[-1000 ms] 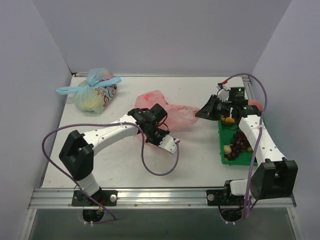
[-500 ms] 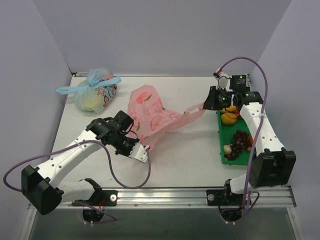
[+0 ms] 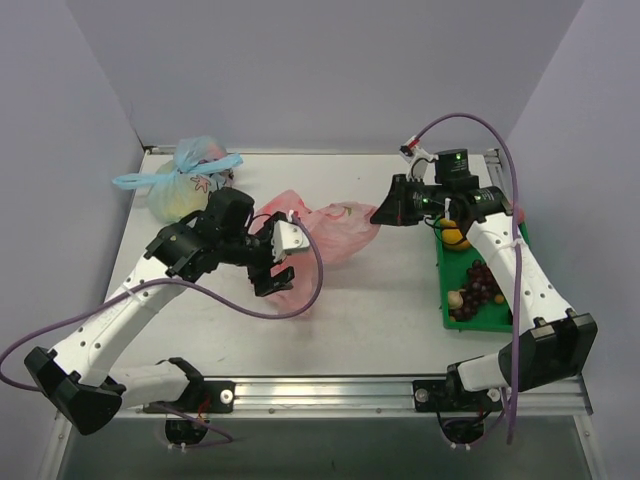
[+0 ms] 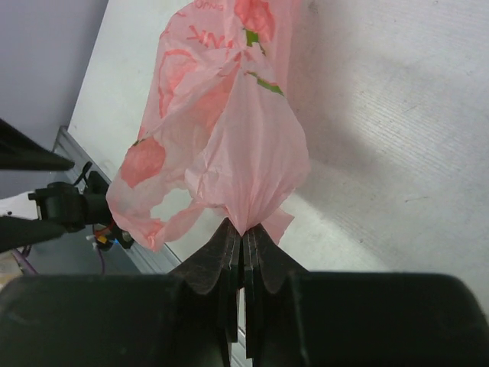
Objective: Place the fake fruits into the plastic bag and tie a complex knot
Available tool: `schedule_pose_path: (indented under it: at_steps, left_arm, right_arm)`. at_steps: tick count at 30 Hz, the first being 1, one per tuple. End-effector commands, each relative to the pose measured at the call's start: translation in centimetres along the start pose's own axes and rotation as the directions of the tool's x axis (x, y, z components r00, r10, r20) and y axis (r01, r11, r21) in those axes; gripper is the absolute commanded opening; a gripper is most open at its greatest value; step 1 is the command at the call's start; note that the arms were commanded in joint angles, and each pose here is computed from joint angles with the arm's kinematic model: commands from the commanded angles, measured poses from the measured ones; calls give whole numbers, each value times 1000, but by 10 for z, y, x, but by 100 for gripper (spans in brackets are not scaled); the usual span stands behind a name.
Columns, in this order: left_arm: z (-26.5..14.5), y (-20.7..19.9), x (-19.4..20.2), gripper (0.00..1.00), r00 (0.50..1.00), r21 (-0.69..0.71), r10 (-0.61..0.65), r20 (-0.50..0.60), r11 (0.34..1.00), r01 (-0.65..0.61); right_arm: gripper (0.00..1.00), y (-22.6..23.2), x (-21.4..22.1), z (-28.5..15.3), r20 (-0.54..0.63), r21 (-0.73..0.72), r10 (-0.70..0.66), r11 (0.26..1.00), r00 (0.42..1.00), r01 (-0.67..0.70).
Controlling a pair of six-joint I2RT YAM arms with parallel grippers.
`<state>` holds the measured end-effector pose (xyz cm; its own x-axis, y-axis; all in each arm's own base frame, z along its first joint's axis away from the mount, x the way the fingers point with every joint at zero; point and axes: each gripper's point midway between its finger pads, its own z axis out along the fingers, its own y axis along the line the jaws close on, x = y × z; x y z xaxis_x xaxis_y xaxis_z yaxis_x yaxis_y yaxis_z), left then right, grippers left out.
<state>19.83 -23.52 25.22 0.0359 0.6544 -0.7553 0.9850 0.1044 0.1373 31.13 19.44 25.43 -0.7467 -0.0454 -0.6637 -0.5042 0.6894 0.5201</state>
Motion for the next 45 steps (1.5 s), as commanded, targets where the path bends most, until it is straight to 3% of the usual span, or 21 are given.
schedule_pose_path:
  at_steps: [1,2,4,6,8,16,21,24,25,26,28,29,30,34,35,38,39,40,42,43,45]
  left_arm:
    - [-15,18,-27,91,972,-134,-184,147,970,203]
    - [-16,22,-25,97,966,-167,-199,163,960,226]
    - [-15,46,-30,97,945,-273,-247,212,914,301]
    - [-4,62,-30,97,938,-311,-275,210,891,331]
    - [7,87,-14,97,927,-423,-338,162,825,375]
    - [42,102,-11,97,893,-418,-399,207,789,450]
    - [53,130,24,97,897,-601,-419,137,685,412]
    - [52,137,36,59,900,-612,-428,84,691,385]
    - [51,132,36,28,894,-566,-442,78,718,405]
    - [47,132,38,16,890,-569,-450,69,715,406]
    - [50,115,31,0,888,-467,-454,69,772,431]
    - [47,102,28,0,881,-412,-469,63,792,451]
    - [48,82,12,0,861,-245,-499,100,826,507]
    - [30,39,-29,0,791,40,-591,160,804,593]
    - [27,36,-37,0,761,63,-627,170,777,626]
    - [35,45,-39,0,629,68,-762,153,643,763]
    - [34,53,-42,0,563,66,-810,163,578,813]
    - [40,64,-42,0,527,66,-830,179,545,836]
    - [42,79,-45,0,426,84,-880,212,451,889]
    - [43,95,-47,0,403,90,-880,251,436,896]
    - [45,106,-50,0,355,116,-896,269,396,911]
  right_arm:
    - [0,13,-14,-12,56,-10,61,998,997,-60]
    - [0,16,-17,-14,65,-13,64,998,996,-63]
    - [0,21,-21,-17,79,-25,84,996,993,-83]
    - [0,28,-22,-19,84,-33,84,996,993,-81]
    - [0,32,-22,-20,86,-43,77,996,993,-74]
    - [0,38,-24,-32,125,-12,97,995,987,-96]
    - [0,50,-22,-41,120,-41,89,996,989,-85]
    - [0,58,-21,-49,108,-60,37,998,993,-31]
    - [0,55,-23,-53,102,-40,1,999,995,3]
    - [0,56,-29,-54,113,-39,-6,999,994,11]
    - [0,45,-33,-57,110,-6,-46,999,993,46]
    - [0,39,-41,-56,116,7,-52,999,992,51]
    - [0,27,-47,-55,121,35,-59,998,991,56]
    - [0,-29,-84,-34,118,186,-128,977,985,105]
    - [0,-51,-87,-11,83,199,-82,978,993,64]
    - [2,-53,-129,11,126,147,-46,989,991,27]
    - [13,-40,-145,9,160,112,-48,993,986,30]
    - [44,-36,-148,14,163,95,-37,995,986,21]
    - [73,-26,-150,8,179,88,-5,996,984,-11]
    - [98,-33,-139,8,162,103,31,993,986,-48]
    - [100,-28,-123,-14,175,116,118,983,977,-140]
